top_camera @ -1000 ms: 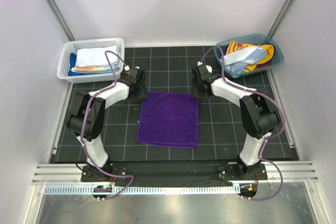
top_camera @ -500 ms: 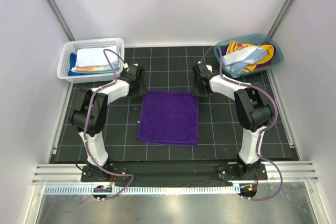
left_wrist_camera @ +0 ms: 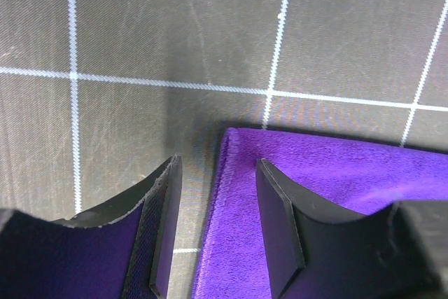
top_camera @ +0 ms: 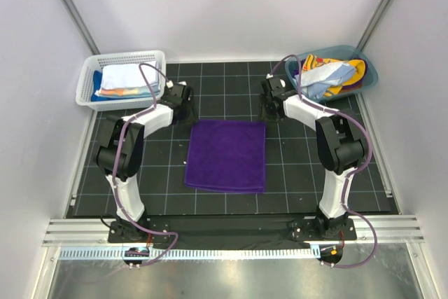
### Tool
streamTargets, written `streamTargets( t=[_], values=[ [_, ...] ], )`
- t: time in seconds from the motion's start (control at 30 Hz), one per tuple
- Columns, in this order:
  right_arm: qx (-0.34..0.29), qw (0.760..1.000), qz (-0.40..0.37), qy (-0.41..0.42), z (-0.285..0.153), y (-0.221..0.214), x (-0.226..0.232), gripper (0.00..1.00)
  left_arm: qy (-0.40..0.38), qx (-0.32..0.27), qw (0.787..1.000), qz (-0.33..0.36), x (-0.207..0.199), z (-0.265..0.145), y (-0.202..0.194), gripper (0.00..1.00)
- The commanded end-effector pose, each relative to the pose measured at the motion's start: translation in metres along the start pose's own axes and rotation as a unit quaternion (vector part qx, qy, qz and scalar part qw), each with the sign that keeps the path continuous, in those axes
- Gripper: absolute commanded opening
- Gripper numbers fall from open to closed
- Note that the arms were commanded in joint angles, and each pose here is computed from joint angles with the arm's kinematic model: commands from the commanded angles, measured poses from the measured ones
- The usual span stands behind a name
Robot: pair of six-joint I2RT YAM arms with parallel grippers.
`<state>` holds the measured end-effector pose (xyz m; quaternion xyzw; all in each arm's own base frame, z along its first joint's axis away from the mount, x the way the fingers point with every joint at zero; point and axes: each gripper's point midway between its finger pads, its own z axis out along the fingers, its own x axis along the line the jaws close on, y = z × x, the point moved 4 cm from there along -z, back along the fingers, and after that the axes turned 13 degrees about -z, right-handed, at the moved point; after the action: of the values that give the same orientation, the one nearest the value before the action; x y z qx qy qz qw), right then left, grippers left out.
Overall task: Fold and stack the towels
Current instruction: Fold the towel
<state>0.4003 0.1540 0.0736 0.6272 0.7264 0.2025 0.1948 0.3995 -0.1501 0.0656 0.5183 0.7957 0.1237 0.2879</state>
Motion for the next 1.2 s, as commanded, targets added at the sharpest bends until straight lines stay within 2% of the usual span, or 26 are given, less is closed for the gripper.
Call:
streamTargets(
  t=[0.0,0.43,0.6,0.7,0.73,0.83,0.97,1.03,1.17],
  values=[
    [-0.032,0.999,-0.004,0.021,-0.01,0.022,0.005,0.51,-0.037,-0.016,0.999,0.003,-0.018,0.0,0.015,0.5],
    [0.002,0.999,-0.007,0.033,0.012,0.001,0.01,0.48,-0.027,-0.002,1.0,0.002,-0.014,0.012,0.009,0.49],
    [0.012,0.999,-0.008,0.028,0.019,-0.003,0.009,0.43,-0.021,0.003,1.0,0.001,-0.011,0.017,0.006,0.45],
    [0.018,0.999,-0.007,0.026,0.024,-0.006,0.009,0.38,-0.019,0.005,1.0,-0.002,-0.01,0.02,0.004,0.43],
    [0.018,0.999,-0.006,0.028,0.025,-0.006,0.009,0.33,-0.02,0.007,1.0,-0.003,-0.01,0.021,0.003,0.42],
    [0.019,0.999,-0.003,0.031,0.029,-0.009,0.011,0.27,-0.022,0.007,1.0,-0.009,-0.009,0.023,0.001,0.37],
    [0.019,0.999,-0.002,0.031,0.03,-0.008,0.011,0.16,-0.033,-0.003,0.999,-0.017,-0.013,0.024,0.002,0.22],
    [0.014,0.999,0.001,0.029,0.03,-0.004,0.01,0.12,-0.041,-0.011,0.999,-0.024,-0.016,0.026,0.006,0.18],
    [0.0,1.0,0.003,0.031,0.03,0.006,0.008,0.09,-0.055,-0.032,0.998,-0.03,-0.025,0.027,0.016,0.06]
  ],
)
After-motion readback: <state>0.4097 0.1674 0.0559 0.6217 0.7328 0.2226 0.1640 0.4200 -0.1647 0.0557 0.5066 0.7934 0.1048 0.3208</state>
